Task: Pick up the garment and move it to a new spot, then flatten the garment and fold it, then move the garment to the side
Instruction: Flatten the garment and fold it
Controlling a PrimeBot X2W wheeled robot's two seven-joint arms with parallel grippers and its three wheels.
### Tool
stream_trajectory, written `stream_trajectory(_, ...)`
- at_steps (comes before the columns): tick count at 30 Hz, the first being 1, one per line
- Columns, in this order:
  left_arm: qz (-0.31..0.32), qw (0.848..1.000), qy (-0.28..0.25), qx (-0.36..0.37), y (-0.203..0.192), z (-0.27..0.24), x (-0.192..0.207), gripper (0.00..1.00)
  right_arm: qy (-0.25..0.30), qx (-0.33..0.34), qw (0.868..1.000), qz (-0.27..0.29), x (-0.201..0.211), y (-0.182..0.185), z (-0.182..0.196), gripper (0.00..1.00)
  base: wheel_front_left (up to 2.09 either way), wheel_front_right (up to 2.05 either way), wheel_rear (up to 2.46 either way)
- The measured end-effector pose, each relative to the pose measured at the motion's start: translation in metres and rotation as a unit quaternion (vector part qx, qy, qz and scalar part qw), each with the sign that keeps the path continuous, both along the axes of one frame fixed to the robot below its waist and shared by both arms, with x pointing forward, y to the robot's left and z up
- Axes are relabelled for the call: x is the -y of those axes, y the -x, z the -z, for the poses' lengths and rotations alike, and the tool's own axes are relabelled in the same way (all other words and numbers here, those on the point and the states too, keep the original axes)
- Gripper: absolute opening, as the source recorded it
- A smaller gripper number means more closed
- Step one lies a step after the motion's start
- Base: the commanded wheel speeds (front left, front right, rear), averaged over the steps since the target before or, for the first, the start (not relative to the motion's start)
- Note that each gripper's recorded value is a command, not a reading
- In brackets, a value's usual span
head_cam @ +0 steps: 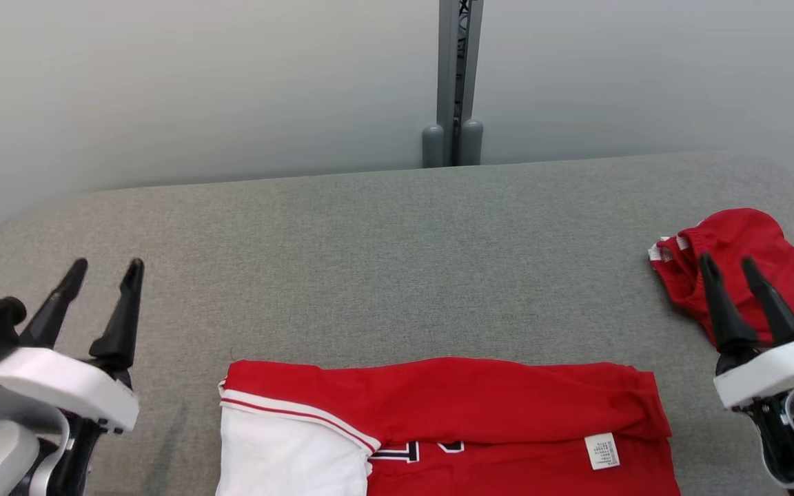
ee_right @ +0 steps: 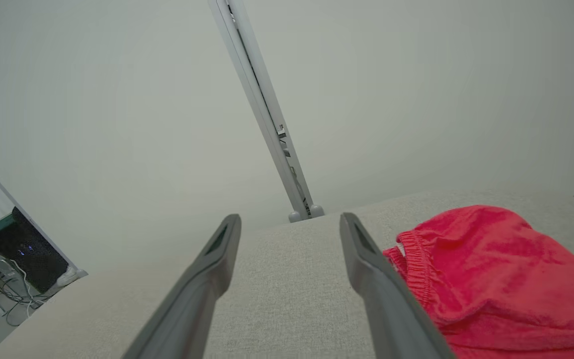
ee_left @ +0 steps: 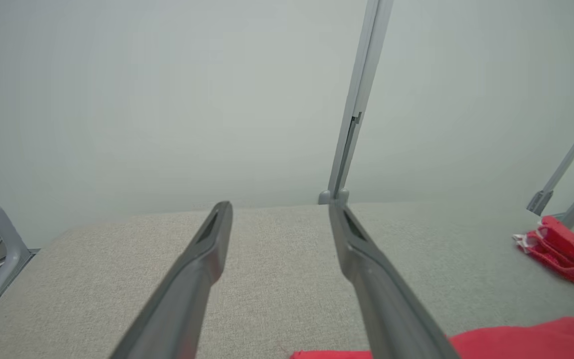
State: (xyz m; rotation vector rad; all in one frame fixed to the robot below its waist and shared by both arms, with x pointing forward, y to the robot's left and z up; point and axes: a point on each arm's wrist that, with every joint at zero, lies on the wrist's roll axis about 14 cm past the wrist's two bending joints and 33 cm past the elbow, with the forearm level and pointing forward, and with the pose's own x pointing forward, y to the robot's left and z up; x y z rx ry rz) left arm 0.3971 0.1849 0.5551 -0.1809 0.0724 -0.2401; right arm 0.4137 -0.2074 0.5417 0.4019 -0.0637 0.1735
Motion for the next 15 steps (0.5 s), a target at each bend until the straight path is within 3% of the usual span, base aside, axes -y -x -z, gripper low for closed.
stream_trajectory(4,-0.049,0.997,0.025,0.049,0.003,-0.013,-0.006,1.00,-0.005,-0.019,1.000,0.013,-0.004,0.011,0.024,1.00,0.00,0.00,0.00)
stream_trajectory(15,-0.105,0.993,0.045,0.039,0.033,0.031,-0.003,1.00,-0.011,-0.079,0.997,0.026,-0.018,0.040,0.074,1.00,0.00,0.00,0.00)
